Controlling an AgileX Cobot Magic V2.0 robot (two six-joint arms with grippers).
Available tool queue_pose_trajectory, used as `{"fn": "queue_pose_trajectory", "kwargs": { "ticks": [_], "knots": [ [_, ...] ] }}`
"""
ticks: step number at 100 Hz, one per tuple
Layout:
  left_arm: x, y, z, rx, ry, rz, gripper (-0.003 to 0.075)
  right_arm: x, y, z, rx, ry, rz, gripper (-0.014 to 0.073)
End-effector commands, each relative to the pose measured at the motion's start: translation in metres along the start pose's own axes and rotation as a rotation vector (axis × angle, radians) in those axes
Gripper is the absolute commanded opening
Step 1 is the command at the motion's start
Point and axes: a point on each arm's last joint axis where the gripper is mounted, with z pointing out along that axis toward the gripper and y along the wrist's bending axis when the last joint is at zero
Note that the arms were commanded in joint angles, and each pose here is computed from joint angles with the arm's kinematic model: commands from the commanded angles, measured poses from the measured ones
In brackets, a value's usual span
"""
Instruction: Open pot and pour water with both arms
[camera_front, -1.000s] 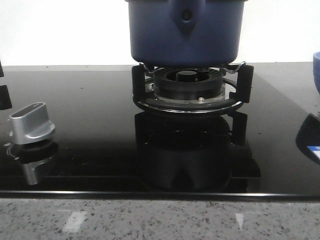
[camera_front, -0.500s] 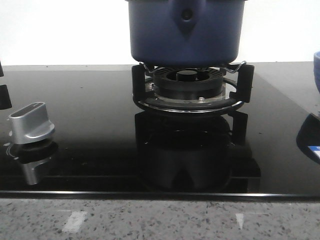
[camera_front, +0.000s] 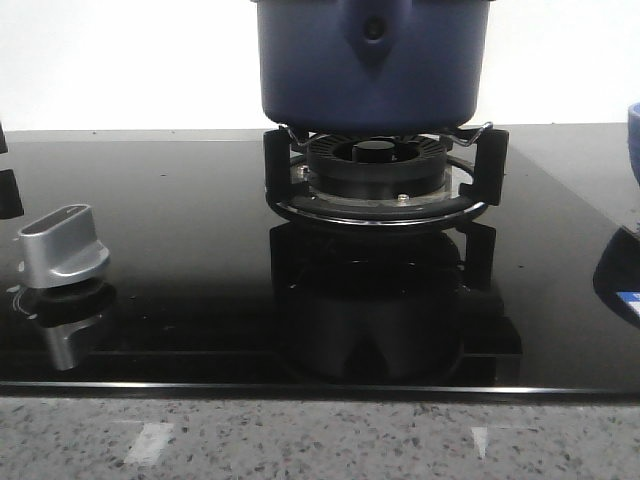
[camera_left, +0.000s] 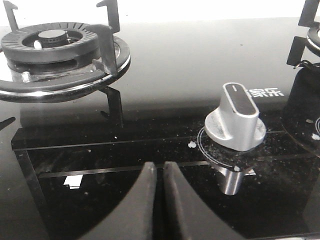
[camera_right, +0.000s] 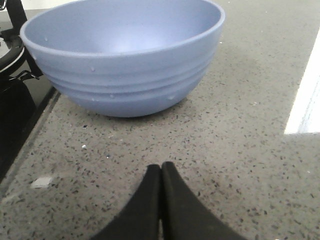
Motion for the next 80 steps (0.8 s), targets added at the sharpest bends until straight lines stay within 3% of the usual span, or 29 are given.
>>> {"fn": "queue_pose_trajectory", "kwargs": {
  "ticks": [1,10,27,42,56,69,80],
  "knots": [
    [0.005,0.0,0.001,-0.002,-0.045,-0.022,-0.002,0.005,-0.001,0.001,0.02,-0.022,-0.042,-0.0069],
    [0.005,0.0,0.001,-0.002,-0.045,-0.022,-0.002,0.0,-0.003,0.001,0.034,-0.079,-0.089,-0.0069],
    [-0.002,0.001,0.001,-0.009,-0.114,-0.017,-0.002,-0.018,-0.002,-0.002,0.033,-0.276,-0.092,-0.0069],
    [-0.006,0.001,0.0,-0.014,-0.168,-0.017,-0.002,-0.025,-0.001,-0.005,0.028,-0.361,-0.063,-0.0069],
    [-0.015,0.001,-0.002,0.0,-0.262,-0.129,-0.002,-0.028,-0.002,-0.006,0.004,-0.395,0.127,-0.0069],
    [-0.02,0.003,-0.003,0.026,-0.326,-0.348,-0.002,-0.028,-0.004,-0.006,-0.024,-0.396,0.355,-0.0069],
    [-0.021,0.003,-0.004,0.046,-0.333,-0.495,-0.002,-0.028,-0.004,-0.006,-0.031,-0.395,0.414,-0.0069]
  ]
}}
